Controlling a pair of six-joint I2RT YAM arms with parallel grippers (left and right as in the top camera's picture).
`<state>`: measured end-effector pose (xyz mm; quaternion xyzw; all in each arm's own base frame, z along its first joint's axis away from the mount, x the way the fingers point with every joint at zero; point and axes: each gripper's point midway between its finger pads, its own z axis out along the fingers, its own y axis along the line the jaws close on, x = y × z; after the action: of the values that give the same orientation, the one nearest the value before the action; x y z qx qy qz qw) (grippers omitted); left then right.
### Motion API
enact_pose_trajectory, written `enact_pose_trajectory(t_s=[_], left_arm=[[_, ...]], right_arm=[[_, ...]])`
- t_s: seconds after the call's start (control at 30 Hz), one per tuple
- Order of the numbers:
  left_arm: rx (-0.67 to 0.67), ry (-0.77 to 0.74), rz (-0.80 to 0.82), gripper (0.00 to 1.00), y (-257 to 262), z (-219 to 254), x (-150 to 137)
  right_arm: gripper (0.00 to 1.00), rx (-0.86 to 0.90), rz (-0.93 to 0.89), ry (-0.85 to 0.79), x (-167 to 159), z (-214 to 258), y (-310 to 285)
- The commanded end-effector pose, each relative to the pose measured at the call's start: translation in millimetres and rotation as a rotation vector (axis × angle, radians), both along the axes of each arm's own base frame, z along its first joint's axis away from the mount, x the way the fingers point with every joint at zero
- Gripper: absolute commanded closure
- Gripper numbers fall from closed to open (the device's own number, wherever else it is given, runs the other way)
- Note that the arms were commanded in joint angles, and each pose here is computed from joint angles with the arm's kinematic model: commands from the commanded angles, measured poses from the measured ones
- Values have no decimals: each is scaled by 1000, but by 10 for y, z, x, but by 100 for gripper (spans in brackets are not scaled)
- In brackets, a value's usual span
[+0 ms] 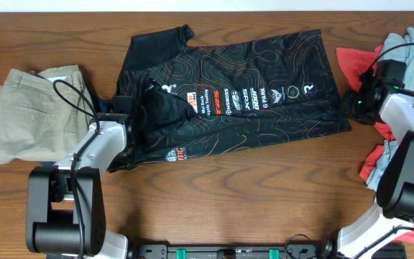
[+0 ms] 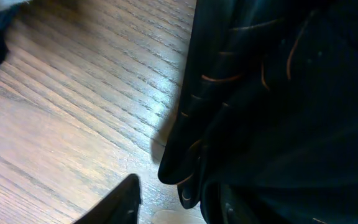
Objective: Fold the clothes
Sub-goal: 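Fold the jersey's left side inward toward the center with the left gripper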
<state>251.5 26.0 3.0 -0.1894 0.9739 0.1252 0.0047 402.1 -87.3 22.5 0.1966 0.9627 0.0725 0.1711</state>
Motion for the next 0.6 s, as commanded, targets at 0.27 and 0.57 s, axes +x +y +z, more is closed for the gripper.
enact_pose_trajectory(t_s=[0.27, 0.57], left_arm=[[1, 8, -7, 54, 4, -19, -12], [1, 6, -7, 54, 4, -20, -7]], right_arm=[[78, 27, 29, 52, -30, -327, 72], [88, 7, 19, -18, 89, -152, 9]])
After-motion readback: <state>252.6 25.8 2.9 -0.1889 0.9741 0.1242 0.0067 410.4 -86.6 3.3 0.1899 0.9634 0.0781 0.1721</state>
